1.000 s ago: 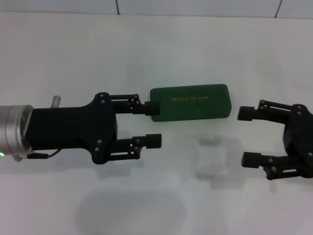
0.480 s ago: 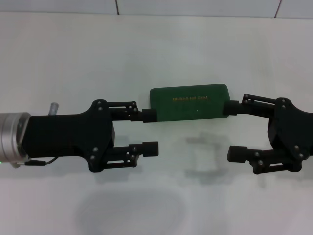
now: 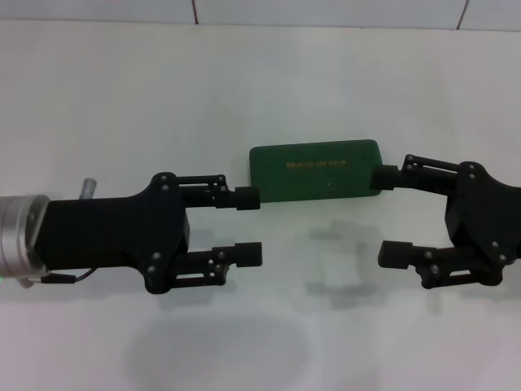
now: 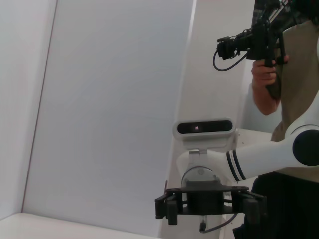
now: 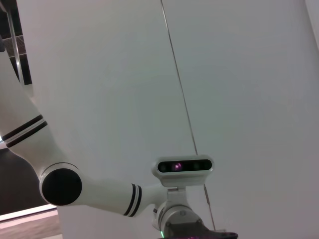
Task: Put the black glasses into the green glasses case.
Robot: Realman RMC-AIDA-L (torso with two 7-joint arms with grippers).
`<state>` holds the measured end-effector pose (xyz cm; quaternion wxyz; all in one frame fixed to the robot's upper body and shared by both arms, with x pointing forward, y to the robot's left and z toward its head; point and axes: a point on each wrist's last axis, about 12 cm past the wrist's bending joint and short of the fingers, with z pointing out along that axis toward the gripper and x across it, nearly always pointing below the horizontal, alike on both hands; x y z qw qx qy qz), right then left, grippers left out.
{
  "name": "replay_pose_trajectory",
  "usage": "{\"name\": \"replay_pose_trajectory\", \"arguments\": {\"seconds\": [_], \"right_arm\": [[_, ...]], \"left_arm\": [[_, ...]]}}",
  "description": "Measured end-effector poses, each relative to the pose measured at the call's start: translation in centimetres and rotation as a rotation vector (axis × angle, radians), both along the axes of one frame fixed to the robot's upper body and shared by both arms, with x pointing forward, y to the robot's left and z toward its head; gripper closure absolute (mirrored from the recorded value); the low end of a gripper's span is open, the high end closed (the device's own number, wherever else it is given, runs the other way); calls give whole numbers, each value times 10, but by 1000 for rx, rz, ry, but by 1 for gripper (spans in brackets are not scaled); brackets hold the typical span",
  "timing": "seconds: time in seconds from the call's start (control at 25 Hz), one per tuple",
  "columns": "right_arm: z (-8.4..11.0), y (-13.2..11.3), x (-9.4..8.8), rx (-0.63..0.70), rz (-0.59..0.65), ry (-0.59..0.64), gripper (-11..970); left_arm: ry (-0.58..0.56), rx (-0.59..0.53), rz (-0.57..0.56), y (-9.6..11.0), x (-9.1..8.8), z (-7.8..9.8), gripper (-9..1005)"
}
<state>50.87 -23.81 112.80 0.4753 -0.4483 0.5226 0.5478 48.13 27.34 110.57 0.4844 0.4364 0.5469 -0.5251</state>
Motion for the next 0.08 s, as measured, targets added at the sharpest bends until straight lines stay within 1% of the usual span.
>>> {"name": "replay_pose_trajectory", "arguments": {"seconds": [0.08], "right_arm": [[0,0,-1,2,3,1,92]], "left_arm": [[0,-1,4,1,0,0,389]]}}
